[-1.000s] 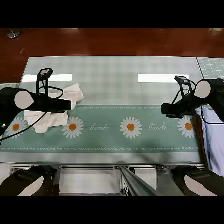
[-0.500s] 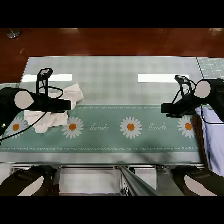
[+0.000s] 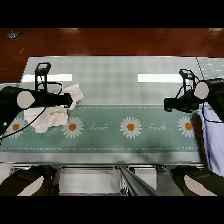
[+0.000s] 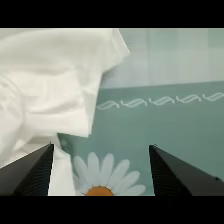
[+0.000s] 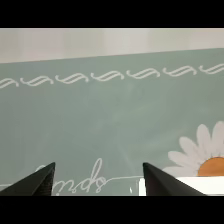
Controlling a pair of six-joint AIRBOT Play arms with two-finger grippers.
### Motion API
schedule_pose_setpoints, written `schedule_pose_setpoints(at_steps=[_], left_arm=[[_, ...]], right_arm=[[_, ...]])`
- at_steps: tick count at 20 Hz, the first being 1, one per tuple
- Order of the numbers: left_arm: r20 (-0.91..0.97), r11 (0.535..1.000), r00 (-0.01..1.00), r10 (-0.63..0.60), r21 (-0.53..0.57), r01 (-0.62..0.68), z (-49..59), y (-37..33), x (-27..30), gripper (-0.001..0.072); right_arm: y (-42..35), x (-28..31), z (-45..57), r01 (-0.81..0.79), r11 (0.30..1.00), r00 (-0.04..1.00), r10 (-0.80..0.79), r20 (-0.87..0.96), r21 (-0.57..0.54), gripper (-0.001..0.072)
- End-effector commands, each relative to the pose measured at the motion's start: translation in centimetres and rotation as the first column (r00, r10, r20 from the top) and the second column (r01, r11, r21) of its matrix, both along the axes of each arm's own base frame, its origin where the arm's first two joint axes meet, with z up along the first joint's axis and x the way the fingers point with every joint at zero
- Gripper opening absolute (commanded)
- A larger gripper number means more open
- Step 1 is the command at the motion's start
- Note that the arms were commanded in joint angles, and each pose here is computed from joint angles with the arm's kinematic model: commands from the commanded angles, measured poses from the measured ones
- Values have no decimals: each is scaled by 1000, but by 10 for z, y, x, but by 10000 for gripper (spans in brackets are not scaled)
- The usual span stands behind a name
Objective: Fold the shirts.
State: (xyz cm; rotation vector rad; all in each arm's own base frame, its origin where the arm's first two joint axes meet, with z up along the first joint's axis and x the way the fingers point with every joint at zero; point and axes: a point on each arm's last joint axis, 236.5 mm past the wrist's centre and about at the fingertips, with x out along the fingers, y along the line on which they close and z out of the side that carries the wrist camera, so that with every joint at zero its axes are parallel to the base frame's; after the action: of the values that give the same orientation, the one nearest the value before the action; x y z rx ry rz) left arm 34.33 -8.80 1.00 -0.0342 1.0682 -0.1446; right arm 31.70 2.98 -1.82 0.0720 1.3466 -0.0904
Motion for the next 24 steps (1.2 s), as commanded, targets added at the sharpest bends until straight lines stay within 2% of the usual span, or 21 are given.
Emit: schedule_pose_setpoints(at_steps=[1, 2, 5, 9, 13, 14, 15, 16, 18, 20, 22, 24], left_arm=[[113, 967, 993, -20, 255, -10, 19, 60, 27, 705], [123, 952, 991, 49, 294, -83, 22, 88, 29, 705], [35, 929, 969, 245, 278, -245, -6, 141, 11, 704], [-228, 922, 915, 331, 284, -263, -82, 151, -33, 702], [-361, 920, 856, 369, 269, -283, -123, 142, -48, 698], [-392, 922, 842, 371, 260, -286, -128, 137, -52, 655], [-406, 931, 842, 355, 238, -277, -128, 131, -51, 214], [-396, 948, 864, 310, 197, -249, -120, 122, -44, 30], [-305, 970, 921, 242, 100, -222, -83, 103, -18, 29], [-130, 972, 964, 234, -5, -237, -17, 89, 14, 30], [77, 971, 973, 219, -112, -210, 67, 75, 32, 29], [264, 964, 940, 218, -207, -165, 152, 61, 32, 29]], right_arm=[[-19, 10, 4, 9, 997, 999, -5, 44, -81, 633], [-19, 9, 3, 9, 997, 999, -6, 40, -80, 633], [-14, 9, 3, 14, 998, 999, -11, 41, -59, 632], [-3, 9, 2, 24, 1000, 999, -23, 38, -6, 631], [2, 8, 2, 27, 1000, 999, -27, 35, 15, 630], [2, 7, 2, 29, 999, 999, -29, 30, 18, 630], [3, 6, 1, 30, 999, 999, -30, 25, 22, 630], [4, 4, 1, 31, 999, 999, -32, 20, 27, 630], [5, 2, 1, 33, 999, 999, -34, 10, 32, 630], [5, -1, 0, 34, 999, 999, -34, -2, 31, 630], [5, -2, 4, 35, 999, 999, -35, 4, 33, 630], [5, -1, 14, 32, 999, 999, -34, 39, 35, 630]])
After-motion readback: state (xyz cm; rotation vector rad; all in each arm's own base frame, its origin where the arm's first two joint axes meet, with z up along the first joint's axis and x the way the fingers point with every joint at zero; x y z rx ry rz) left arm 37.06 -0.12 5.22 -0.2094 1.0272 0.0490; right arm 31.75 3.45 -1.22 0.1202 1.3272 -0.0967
